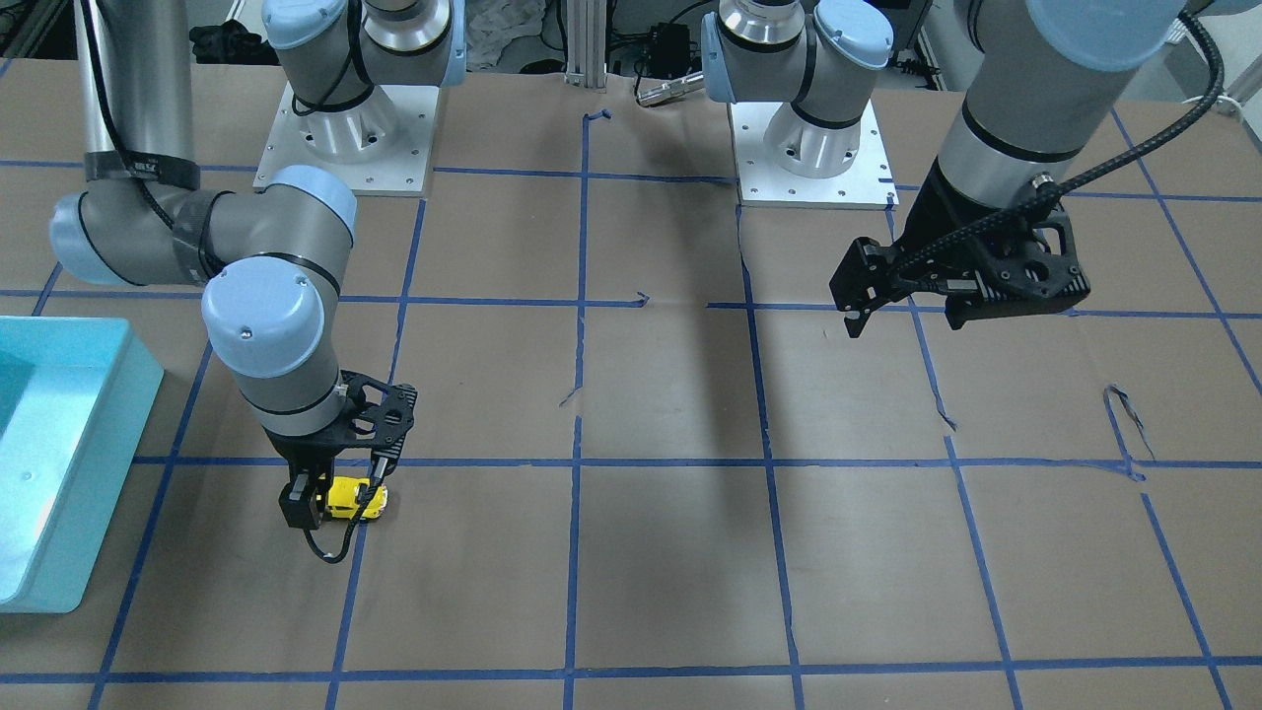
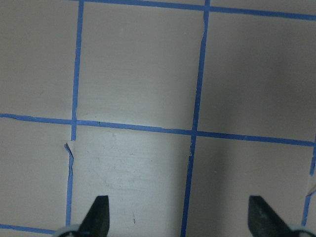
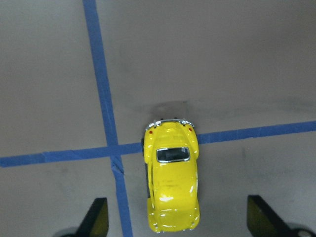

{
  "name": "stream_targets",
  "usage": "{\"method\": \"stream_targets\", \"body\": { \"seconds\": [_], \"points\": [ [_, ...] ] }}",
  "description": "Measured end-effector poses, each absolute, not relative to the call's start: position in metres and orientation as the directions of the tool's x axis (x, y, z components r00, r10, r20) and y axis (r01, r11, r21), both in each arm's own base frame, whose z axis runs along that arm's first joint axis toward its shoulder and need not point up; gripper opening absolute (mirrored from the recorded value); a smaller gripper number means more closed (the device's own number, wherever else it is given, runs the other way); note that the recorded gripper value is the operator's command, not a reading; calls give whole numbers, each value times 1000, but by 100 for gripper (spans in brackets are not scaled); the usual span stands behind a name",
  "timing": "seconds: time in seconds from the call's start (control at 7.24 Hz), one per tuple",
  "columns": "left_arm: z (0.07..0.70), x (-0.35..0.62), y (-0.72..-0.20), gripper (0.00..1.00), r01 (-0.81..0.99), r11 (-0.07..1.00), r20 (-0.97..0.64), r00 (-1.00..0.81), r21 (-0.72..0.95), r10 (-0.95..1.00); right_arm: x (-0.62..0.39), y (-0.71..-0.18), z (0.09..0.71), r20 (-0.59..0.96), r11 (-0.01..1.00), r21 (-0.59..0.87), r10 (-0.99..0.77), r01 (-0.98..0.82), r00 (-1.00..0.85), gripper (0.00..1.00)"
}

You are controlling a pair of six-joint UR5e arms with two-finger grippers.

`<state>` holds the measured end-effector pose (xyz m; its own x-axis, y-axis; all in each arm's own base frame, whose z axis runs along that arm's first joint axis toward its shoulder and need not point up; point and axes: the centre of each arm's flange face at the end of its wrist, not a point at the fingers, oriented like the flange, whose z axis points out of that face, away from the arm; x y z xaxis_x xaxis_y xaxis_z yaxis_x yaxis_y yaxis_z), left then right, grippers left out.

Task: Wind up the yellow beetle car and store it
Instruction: 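Lift the yellow car with the right gripper toward the blue bin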

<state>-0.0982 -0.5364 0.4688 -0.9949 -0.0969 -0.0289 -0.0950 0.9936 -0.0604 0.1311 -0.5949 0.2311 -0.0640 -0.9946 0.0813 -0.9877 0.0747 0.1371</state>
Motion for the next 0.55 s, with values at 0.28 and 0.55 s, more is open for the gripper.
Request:
{"method": "stream_targets", "body": {
  "seconds": [0.28, 0.55],
  "points": [
    [474, -102, -532, 100, -87, 994, -32, -996, -68, -89, 130, -604, 207, 79, 32, 150, -997, -988, -21, 97],
    [478, -104, -524, 100, -83, 995, -33, -996, -51, -84, 130, -605, 198, 71, 22, 150, -997, -988, -12, 82]
  ]
}}
